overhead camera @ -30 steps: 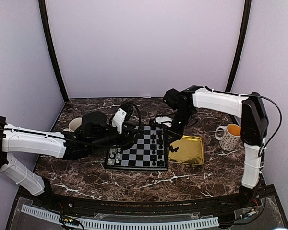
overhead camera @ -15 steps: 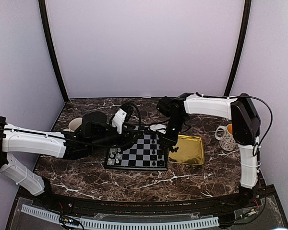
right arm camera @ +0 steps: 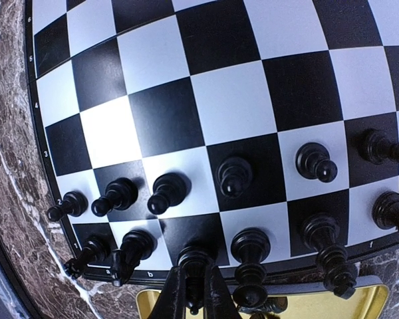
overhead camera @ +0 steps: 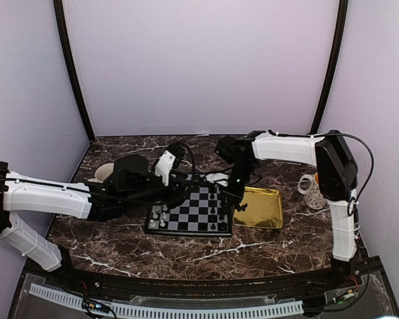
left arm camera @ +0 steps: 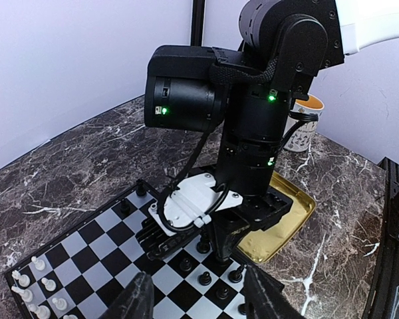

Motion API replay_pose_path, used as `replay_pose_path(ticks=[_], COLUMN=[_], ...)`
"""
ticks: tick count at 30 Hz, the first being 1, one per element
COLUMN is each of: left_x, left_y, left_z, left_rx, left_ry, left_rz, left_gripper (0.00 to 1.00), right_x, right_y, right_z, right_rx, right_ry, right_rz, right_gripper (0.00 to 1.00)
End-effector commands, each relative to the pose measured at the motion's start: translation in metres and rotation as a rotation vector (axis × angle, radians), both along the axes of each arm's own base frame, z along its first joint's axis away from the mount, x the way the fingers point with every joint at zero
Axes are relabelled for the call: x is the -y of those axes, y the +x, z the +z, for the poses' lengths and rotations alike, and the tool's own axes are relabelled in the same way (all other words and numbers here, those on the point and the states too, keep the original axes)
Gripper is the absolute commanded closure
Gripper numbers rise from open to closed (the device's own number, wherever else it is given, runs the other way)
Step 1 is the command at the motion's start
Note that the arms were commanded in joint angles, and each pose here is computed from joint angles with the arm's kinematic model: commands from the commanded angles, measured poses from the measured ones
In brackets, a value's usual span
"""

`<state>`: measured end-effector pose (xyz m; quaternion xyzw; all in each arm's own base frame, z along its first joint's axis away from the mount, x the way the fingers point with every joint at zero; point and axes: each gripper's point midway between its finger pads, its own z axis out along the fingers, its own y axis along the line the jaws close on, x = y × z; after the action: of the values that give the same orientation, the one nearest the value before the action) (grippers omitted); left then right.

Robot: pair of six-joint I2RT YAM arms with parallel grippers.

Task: Set up the chess pieces on the board
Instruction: Place the bishop on f8.

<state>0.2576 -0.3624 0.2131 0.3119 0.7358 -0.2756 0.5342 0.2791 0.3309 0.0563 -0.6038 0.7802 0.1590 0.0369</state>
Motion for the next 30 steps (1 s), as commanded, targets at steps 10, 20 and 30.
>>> replay_pose_path(ticks=[10,20,30], left_x=[0.002,0.003,0.004], left_y=[0.001,0.0,-0.001], left_z=[0.005,0.004,0.005], left_rx=[0.006,0.002,-0.006], left_ry=[-0.008,-0.009,-0.018], left_rz=[-0.011,-0.017,-0.02], left_gripper=[0.52,0.52,0.52], right_x=[-0.02,-0.015,-0.012], right_y=[-0.001,-0.007,-0.008], right_z=[-0.003,-0.003,0.005], right_rx=[-0.009,-0.008,0.016], right_ry=[0.031,0.014,0.011], right_rz=[0.022,0.033,0.033], right_gripper=[0.97,0.93,0.92])
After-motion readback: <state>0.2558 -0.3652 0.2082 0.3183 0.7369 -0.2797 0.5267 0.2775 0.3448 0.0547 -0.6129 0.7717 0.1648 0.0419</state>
